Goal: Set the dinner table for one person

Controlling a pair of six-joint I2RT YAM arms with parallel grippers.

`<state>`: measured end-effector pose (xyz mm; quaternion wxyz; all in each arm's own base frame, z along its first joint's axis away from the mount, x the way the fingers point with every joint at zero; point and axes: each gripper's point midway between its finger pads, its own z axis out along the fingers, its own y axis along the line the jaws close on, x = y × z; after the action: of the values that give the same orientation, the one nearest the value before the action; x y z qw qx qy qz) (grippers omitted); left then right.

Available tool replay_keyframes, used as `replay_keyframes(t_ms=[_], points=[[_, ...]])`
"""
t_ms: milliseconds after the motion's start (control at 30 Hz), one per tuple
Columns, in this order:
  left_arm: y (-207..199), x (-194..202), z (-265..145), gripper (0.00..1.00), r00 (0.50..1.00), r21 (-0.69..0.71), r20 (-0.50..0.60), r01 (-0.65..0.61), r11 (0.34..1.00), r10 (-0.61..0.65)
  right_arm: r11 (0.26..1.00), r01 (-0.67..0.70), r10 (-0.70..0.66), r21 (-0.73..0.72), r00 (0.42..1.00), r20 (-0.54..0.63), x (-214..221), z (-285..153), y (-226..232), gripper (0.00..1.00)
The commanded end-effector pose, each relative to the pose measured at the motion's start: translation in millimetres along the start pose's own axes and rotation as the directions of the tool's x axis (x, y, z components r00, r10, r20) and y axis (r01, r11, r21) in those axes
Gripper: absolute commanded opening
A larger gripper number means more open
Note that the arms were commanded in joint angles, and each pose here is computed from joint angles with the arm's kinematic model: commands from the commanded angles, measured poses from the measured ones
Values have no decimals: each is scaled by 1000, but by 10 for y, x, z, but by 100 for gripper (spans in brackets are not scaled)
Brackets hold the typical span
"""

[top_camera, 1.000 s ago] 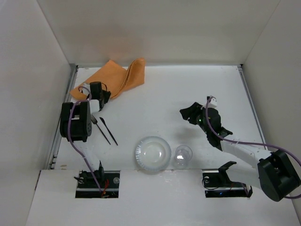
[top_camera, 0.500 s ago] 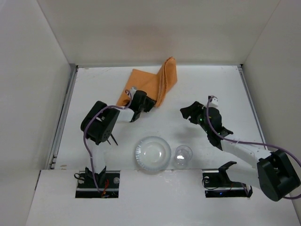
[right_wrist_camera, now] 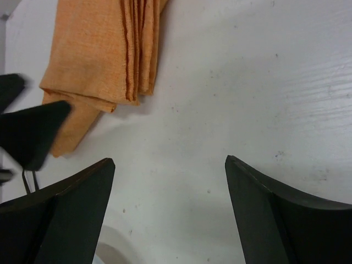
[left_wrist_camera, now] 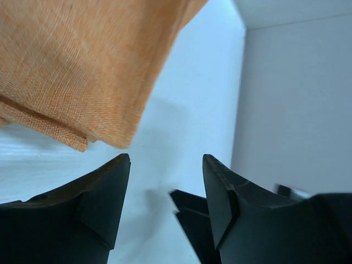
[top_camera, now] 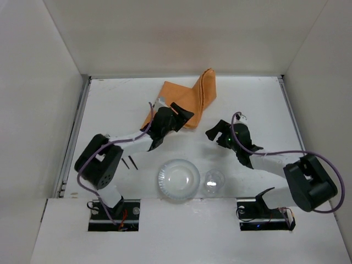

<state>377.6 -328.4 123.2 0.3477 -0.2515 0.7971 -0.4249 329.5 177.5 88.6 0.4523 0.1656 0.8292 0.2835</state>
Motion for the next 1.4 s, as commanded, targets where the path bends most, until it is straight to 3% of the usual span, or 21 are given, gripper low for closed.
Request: replay_keyframes(t_ms=[0, 200, 400, 633, 800, 1033, 1200, 1267, 1367], points=[[-195, -313, -374, 54, 995, 74, 88, -58, 996, 51, 992, -55, 56, -116, 998, 12, -151, 149, 364, 88], [423, -622, -878, 55, 980, -56, 170, -92, 994, 101, 984, -120, 119, -130, 993, -18, -189, 418, 527, 87], [1270, -954, -1232, 56, 966, -253, 248, -7, 967, 72, 976, -203, 200, -77, 979, -49, -129, 842, 516, 85], [1552, -1050, -1340, 56, 958, -294, 280, 26, 955, 60, 956, -292, 289, -34, 955, -72, 2, 1143, 489, 80], [1760, -1083, -1293, 56, 959, -335, 280, 58, 940, 41, 950, -311, 307, -31, 947, -94, 75, 1284, 533, 70], [1932, -1174, -1239, 56, 954, -364, 299, 102, 926, 13, 949, -313, 306, -30, 942, -142, 159, 1346, 622, 65], [1991, -1202, -1161, 56, 958, -384, 286, 114, 916, 1, 946, -322, 309, -37, 932, -189, 237, 1366, 681, 44], [2019, -1195, -1125, 56, 960, -394, 279, 113, 912, 2, 946, -322, 310, -44, 934, -178, 191, 1321, 703, 32], [2058, -1186, -1082, 56, 962, -403, 273, 117, 908, -3, 949, -309, 297, -67, 944, -147, 61, 1215, 772, 23]])
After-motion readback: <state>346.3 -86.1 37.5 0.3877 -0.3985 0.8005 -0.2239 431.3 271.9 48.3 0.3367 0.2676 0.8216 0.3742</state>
